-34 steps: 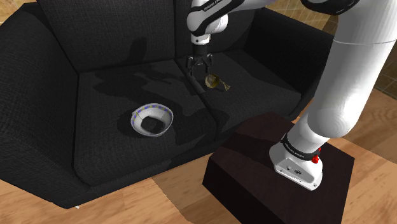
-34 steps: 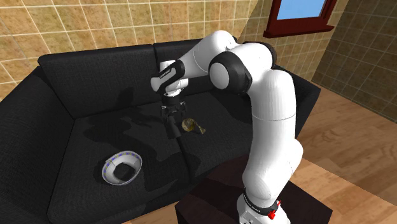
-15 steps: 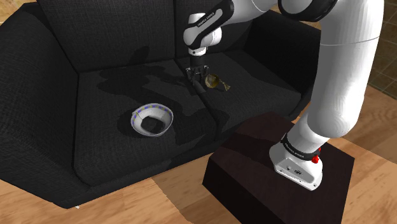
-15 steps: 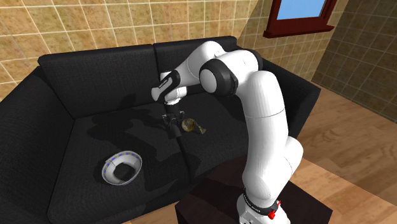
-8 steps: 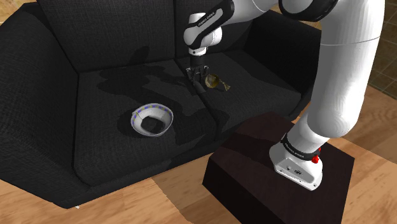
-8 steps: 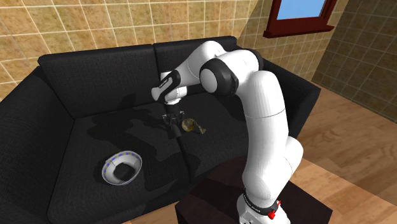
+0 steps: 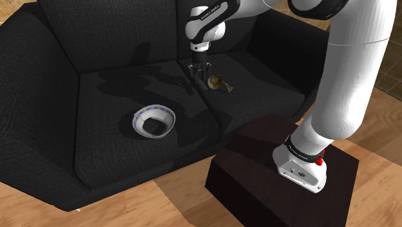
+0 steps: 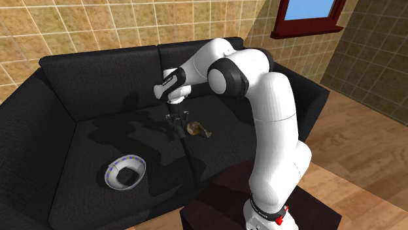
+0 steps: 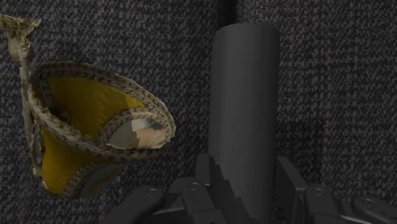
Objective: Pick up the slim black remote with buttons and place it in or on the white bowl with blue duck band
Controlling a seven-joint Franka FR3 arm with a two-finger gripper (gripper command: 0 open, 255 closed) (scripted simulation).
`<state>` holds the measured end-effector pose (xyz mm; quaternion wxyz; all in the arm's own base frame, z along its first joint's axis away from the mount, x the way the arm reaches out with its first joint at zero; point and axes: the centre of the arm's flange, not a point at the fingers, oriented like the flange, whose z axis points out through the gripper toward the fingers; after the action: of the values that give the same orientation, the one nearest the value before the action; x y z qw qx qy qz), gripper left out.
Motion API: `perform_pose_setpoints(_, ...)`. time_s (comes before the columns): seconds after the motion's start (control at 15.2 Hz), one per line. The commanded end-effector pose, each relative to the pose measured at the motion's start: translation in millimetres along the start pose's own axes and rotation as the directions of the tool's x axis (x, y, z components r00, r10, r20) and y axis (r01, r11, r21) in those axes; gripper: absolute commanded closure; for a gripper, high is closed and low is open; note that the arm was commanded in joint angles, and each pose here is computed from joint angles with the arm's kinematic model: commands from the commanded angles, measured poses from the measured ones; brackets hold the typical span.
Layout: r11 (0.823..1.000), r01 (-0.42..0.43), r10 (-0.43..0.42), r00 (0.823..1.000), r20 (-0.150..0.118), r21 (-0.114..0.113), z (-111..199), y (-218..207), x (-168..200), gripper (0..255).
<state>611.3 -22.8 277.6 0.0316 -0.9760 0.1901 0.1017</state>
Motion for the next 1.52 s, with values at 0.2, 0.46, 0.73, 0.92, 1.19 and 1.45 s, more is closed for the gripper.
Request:
perform_pose_setpoints(0.2,1.0,0.0,0.0,1.0,0.0,0.0,-26,0,-5,255)
perform_pose_setpoints(0.46,1.0,0.0,0.0,1.0,0.0,0.0,-46,-1,-10,255)
perform_pose_setpoints(0.73,1.0,0.0,0.0,1.0,0.0,0.0,-67,-1,-14,255)
perform_pose_setpoints(0.92,1.0,0.0,0.0,1.0,0.0,0.0,-83,-2,-18,255)
perform_pose_setpoints(1.19,1.0,0.0,0.0,1.0,0.0,0.0,-91,-13,-27,255)
perform_pose_setpoints(1.45,1.0,0.0,0.0,1.0,0.0,0.0,-82,-56,-56,255)
